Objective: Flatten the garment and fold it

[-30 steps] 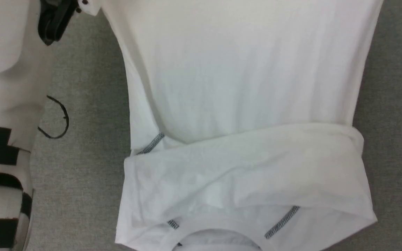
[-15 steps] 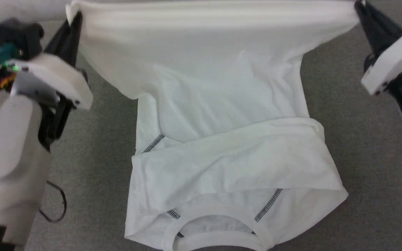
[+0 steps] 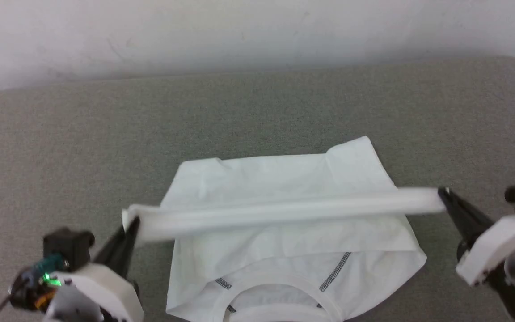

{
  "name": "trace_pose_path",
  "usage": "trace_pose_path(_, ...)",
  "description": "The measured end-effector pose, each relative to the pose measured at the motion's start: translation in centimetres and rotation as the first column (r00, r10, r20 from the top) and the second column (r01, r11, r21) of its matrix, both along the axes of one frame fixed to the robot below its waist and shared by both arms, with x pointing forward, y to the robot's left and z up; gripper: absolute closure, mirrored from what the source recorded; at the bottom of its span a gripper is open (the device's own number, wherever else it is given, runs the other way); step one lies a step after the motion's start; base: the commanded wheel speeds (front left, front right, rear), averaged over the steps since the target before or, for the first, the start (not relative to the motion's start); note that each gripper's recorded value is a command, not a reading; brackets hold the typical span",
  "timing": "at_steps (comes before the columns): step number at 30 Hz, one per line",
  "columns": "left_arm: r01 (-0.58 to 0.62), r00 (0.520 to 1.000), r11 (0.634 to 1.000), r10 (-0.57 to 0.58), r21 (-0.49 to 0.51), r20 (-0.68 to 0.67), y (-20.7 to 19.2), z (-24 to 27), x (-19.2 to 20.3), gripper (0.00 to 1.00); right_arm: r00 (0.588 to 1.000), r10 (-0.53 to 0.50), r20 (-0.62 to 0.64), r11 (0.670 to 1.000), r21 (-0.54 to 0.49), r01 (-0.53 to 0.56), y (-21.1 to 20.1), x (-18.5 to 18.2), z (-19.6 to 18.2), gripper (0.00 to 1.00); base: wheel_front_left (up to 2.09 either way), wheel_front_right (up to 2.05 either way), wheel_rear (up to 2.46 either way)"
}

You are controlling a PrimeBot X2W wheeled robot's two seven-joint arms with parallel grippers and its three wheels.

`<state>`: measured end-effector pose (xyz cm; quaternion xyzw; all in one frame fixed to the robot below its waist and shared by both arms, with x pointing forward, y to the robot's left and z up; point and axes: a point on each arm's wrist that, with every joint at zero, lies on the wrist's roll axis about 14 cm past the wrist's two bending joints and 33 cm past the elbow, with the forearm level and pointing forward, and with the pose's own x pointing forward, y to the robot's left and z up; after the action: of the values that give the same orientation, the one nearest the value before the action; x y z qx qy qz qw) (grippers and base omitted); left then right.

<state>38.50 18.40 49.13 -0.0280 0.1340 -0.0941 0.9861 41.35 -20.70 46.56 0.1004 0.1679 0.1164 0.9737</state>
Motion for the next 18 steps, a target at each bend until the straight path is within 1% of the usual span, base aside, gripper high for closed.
trace_pose_path(6,0.003,0.986,0.999,-0.009,-0.037,-0.165,-1.0,-3.3,-5.0,1.0,0.99,-0.08,-0.114,0.994,0.062,0.087,-0.1,-5.3,-2.9,1.0,0.0,0.0,0.0)
trace_pose_path(10,-0.021,0.964,0.997,0.001,-0.072,-0.268,-1.3,-5.9,-7.3,1.0,0.974,-0.121,-0.191,0.989,0.066,0.135,-0.2,-8.4,-4.6,1.0,0.0,0.0,0.0)
trace_pose_path(12,-0.033,0.952,0.997,0.01,-0.072,-0.307,-1.2,-7.1,-8.4,1.0,0.963,-0.14,-0.231,0.984,0.078,0.161,-0.1,-9.7,-5.4,1.0,0.0,0.0,0.0)
trace_pose_path(13,-0.041,0.947,0.996,0.012,-0.084,-0.321,-1.3,-7.5,-8.8,0.94,0.958,-0.141,-0.249,0.985,0.065,0.162,0.0,-10.4,-5.9,1.0,0.0,0.0,0.0)
trace_pose_path(14,-0.041,0.942,0.995,0.009,-0.089,-0.336,-1.5,-8.0,-9.3,0.67,0.953,-0.145,-0.267,0.984,0.062,0.167,0.0,-11.1,-6.2,0.98,0.0,0.0,0.0)
trace_pose_path(15,-0.047,0.94,0.995,0.013,-0.092,-0.341,-1.5,-8.4,-9.6,0.24,0.948,-0.146,-0.281,0.983,0.069,0.171,0.3,-11.6,-6.5,0.76,0.0,0.0,0.0)
trace_pose_path(16,-0.06,0.94,0.993,0.023,-0.098,-0.341,-1.4,-8.6,-9.7,0.0,0.946,-0.146,-0.288,0.982,0.075,0.174,0.6,-12.1,-6.7,0.39,0.0,0.0,0.0)
trace_pose_path(17,-0.071,0.94,0.992,0.033,-0.102,-0.34,-1.3,-8.7,-9.8,0.0,0.944,-0.142,-0.297,0.981,0.082,0.174,1.0,-12.5,-6.8,0.0,0.0,0.0,0.0)
trace_pose_path(18,-0.078,0.942,0.992,0.04,-0.102,-0.333,-1.1,-8.8,-9.9,0.0,0.942,-0.139,-0.304,0.981,0.091,0.174,1.3,-12.8,-6.8,0.0,0.0,0.0,0.0)
